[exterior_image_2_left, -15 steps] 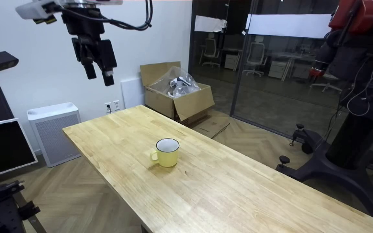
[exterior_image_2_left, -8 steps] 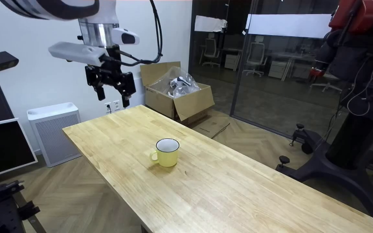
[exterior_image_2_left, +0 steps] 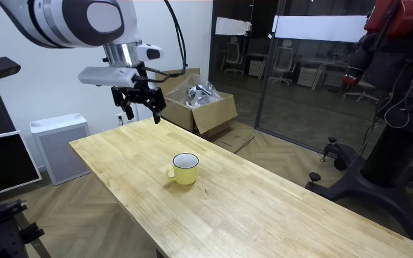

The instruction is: Move the yellow mug to the right

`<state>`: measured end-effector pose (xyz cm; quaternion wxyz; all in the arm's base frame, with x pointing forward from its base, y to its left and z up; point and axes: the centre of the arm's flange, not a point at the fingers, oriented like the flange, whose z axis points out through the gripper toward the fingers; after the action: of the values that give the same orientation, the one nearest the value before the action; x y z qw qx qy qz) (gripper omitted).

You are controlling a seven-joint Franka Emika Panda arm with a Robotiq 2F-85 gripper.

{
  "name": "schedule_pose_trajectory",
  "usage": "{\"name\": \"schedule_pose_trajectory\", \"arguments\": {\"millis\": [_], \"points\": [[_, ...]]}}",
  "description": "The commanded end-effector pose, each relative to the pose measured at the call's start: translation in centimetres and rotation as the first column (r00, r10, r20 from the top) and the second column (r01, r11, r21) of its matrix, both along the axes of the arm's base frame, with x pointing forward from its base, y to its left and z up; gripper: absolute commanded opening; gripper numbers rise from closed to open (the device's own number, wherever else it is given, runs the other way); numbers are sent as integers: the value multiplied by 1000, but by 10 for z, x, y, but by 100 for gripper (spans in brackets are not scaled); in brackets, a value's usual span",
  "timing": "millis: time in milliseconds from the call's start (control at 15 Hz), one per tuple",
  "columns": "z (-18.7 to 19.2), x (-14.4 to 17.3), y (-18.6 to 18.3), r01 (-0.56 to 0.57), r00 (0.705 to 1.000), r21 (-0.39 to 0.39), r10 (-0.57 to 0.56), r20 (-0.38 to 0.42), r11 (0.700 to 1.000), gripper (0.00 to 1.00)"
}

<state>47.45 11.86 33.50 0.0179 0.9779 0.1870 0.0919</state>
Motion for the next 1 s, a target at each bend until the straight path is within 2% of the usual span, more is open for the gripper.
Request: {"name": "schedule_pose_trajectory", "arguments": {"millis": [0,267,533,800,933], "points": [[1,1,0,-1,1000,0,1,2,1000,100],[-28,25,11,170,985,-109,-173,-13,979,100],[-63,56,10,305,948,-210,-317,-26,929,100],[-109,85,14,320,891,-249,-380,-249,914,100],[-128,98,15,350,868,-246,-412,-279,904,100]]}}
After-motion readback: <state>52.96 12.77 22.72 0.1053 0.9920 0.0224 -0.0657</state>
